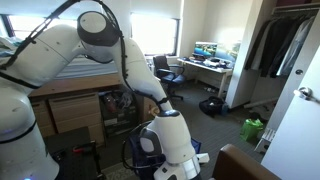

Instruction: Put the blue blanket on the chair in the laundry hamper

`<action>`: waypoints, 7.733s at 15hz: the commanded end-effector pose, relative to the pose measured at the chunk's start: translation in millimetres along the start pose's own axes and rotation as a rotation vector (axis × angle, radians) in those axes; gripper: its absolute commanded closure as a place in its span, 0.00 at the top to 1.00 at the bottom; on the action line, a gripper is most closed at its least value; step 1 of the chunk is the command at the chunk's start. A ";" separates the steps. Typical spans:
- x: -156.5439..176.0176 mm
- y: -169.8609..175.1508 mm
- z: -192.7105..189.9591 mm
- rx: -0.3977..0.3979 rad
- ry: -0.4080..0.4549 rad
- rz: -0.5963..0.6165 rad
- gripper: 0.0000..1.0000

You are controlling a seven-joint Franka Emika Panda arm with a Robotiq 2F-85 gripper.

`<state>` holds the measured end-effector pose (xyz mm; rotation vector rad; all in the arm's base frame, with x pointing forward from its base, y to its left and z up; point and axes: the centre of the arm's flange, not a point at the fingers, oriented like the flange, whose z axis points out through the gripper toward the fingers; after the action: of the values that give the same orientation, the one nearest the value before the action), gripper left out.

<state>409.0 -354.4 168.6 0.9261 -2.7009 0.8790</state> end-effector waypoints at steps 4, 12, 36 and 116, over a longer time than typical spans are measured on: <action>4.6 -6.3 -101.9 0.085 -0.134 -0.006 0.02; 0.1 24.4 -199.2 0.229 -0.287 -0.121 0.02; -68.2 40.5 -303.6 0.498 -0.569 -0.344 0.02; -281.2 121.8 -185.4 0.191 -0.905 -0.871 0.02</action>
<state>545.8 -23.9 171.2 2.7288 -2.2585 0.5863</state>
